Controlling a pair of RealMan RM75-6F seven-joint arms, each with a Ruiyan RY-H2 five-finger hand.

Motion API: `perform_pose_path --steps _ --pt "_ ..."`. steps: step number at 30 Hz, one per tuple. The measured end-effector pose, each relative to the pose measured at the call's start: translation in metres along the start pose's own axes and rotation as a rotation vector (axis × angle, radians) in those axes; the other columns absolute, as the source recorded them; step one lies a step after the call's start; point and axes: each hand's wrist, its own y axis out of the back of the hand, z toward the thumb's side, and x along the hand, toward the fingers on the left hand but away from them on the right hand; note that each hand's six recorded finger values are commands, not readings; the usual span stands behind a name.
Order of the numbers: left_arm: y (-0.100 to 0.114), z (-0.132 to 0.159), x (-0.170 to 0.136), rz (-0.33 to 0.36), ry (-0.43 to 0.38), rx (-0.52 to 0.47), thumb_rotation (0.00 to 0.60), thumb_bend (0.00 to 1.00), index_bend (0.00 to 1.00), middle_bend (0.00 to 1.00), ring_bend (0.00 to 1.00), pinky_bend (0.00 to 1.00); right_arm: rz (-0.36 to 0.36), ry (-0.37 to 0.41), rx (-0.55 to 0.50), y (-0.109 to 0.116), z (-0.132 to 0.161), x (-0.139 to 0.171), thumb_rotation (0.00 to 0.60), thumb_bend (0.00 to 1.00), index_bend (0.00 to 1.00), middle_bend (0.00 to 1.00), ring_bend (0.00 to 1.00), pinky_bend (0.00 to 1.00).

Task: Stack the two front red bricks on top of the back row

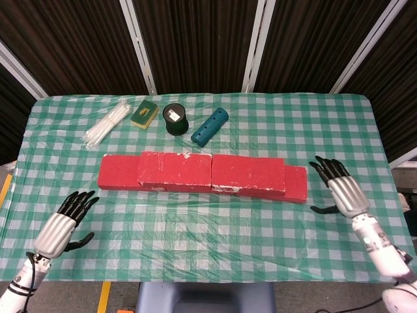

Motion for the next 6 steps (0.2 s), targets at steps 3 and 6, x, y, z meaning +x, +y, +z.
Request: perform_pose_path --steps 3,6 --pt "0.005 -0.001 -0.004 0.028 0.020 0.040 0.600 0.30 0.00 0.00 0.00 0.00 -0.117 -0.030 0.055 0.006 -0.003 0.045 0.600 0.10 0.00 0.00 0.00 0.00" --pt "0.010 -0.002 -0.007 0.050 0.050 0.077 0.600 0.31 0.00 0.00 0.00 0.00 -0.173 -0.082 0.136 0.007 -0.005 0.088 0.600 0.10 0.00 0.00 0.00 0.00"
